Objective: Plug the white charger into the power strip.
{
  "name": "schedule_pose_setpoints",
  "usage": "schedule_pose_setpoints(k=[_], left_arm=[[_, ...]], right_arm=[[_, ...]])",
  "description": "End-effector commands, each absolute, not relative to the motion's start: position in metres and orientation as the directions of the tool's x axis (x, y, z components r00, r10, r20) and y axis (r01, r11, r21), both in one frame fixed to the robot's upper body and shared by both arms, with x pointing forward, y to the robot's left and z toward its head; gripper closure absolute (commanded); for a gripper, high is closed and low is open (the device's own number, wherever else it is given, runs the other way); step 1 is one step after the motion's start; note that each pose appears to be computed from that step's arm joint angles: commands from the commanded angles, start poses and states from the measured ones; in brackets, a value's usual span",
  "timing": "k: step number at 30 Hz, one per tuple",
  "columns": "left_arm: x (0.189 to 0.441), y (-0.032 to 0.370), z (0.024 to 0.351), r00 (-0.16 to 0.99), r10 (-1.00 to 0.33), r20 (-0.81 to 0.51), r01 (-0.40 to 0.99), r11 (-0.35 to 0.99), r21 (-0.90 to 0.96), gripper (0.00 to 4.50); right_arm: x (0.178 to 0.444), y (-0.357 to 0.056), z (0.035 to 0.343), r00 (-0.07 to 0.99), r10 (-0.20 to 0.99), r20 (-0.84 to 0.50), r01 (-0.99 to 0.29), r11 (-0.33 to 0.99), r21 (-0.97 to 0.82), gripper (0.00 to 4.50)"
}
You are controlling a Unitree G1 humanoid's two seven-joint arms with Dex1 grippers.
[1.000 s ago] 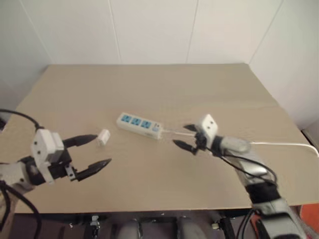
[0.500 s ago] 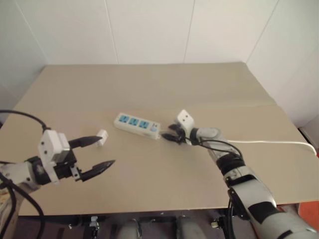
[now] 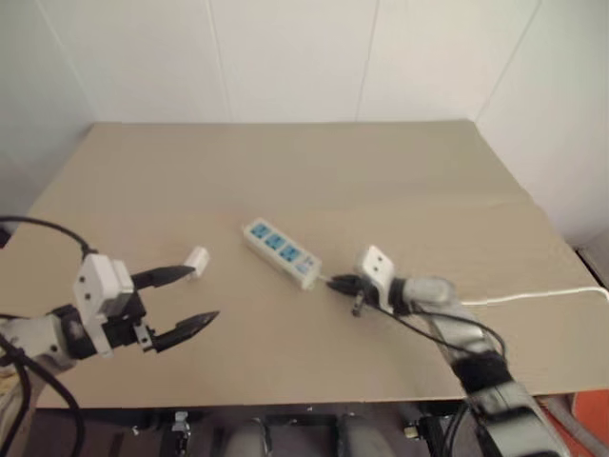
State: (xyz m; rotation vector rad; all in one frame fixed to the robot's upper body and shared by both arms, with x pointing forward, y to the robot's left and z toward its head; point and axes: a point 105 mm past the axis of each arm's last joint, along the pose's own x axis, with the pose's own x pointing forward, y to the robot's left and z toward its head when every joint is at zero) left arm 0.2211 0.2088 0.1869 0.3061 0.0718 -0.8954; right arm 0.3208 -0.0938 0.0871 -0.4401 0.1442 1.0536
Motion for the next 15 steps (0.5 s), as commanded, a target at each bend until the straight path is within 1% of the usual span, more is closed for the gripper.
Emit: schedule_pose_setpoints(k=[1, 4, 7, 8, 9, 13, 15], left_arm=[[0.22, 0.205, 0.195, 0.612, -0.771, -0.175, 0.783, 0.56, 0.269, 0.0], [0.222, 0.205, 0.195, 0.605, -0.776, -0.179, 0.789, 0.553, 0.268, 0.0], [0.223, 0.204, 0.195, 0.598, -0.78, -0.184, 0.794, 0.545, 0.269, 0.0], [0.224, 0.204, 0.195, 0.596, -0.781, -0.185, 0.795, 0.543, 0.27, 0.0], [0.224, 0.204, 0.196, 0.596, -0.782, -0.184, 0.795, 0.542, 0.27, 0.0], [0.223, 0.204, 0.196, 0.597, -0.781, -0.185, 0.795, 0.543, 0.272, 0.0], [0.222, 0.204, 0.195, 0.599, -0.779, -0.185, 0.793, 0.545, 0.271, 0.0]], right_arm=[[0.302, -0.092, 0.099, 0.478, 0.825, -0.301, -0.868, 0.392, -0.304, 4.49], [0.297, -0.094, 0.1, 0.481, 0.825, -0.296, -0.87, 0.405, -0.282, 4.49], [0.297, -0.097, 0.106, 0.48, 0.827, -0.293, -0.871, 0.408, -0.274, 3.44], [0.298, -0.1, 0.11, 0.492, 0.825, -0.279, -0.864, 0.423, -0.274, 3.24], [0.299, -0.101, 0.114, 0.505, 0.822, -0.263, -0.856, 0.437, -0.276, 2.88], [0.293, -0.114, 0.132, 0.558, 0.814, -0.159, -0.82, 0.511, -0.26, 1.36], [0.289, -0.114, 0.142, 0.569, 0.817, -0.091, -0.808, 0.536, -0.244, 0.7]])
